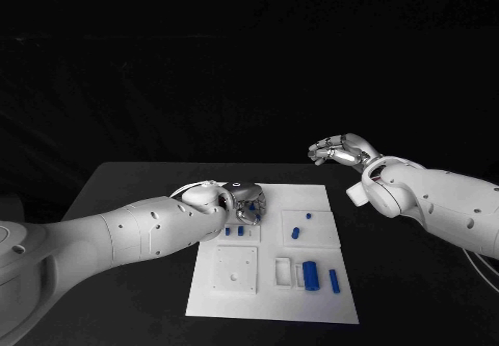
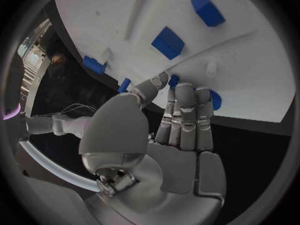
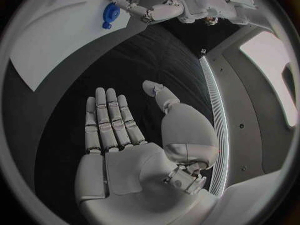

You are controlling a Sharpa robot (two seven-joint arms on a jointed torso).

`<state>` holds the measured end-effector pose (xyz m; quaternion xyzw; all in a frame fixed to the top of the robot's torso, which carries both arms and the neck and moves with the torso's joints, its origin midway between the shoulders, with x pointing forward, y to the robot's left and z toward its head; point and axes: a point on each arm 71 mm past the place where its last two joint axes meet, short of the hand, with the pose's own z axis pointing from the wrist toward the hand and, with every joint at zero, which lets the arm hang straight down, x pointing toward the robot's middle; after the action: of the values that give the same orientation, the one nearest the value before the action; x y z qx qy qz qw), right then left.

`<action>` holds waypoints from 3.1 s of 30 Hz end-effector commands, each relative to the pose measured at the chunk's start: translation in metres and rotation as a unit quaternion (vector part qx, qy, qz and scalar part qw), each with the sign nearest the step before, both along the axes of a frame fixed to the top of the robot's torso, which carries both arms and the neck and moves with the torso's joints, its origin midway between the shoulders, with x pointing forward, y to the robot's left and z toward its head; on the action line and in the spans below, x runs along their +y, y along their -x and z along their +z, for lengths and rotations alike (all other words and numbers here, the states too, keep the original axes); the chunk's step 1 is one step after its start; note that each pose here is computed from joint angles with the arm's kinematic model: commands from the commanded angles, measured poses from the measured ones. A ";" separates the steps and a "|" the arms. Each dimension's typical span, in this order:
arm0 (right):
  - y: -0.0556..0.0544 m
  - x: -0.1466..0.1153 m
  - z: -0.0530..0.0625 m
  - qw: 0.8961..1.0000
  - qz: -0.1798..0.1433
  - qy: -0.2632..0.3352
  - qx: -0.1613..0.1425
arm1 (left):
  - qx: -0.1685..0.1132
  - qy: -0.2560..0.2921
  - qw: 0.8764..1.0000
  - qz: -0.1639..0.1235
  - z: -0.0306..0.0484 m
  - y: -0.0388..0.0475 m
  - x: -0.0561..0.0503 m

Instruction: Assemble the parts on the task board

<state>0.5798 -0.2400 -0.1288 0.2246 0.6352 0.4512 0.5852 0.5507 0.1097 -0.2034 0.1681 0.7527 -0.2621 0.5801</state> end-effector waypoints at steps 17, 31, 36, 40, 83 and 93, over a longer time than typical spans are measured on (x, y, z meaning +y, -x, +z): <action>0.000 0.001 0.001 1.000 0.001 -0.001 -0.002 | 0.013 -0.013 1.000 0.005 -0.0066 -0.0001 0.005; -0.001 0.002 0.001 1.000 0.001 -0.001 -0.002 | 0.019 -0.019 1.000 0.003 -0.0078 -0.0008 0.007; -0.001 0.002 0.001 1.000 0.001 -0.001 -0.002 | 0.019 -0.020 1.000 0.001 -0.0108 0.0002 0.005; -0.001 0.002 0.001 1.000 0.001 -0.001 -0.002 | 0.019 -0.021 1.000 0.001 -0.0136 0.0006 0.006; -0.001 0.003 0.001 1.000 0.002 -0.001 -0.001 | 0.031 -0.043 0.999 -0.007 -0.0175 0.0024 0.001; -0.001 0.003 0.000 1.000 0.002 -0.001 -0.001 | 0.039 -0.052 0.998 -0.012 -0.0222 0.0044 0.000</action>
<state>0.5808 -0.2368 -0.1290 0.2238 0.6354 0.4523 0.5846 0.5542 0.1103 -0.2049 0.1779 0.7540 -0.2487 0.5813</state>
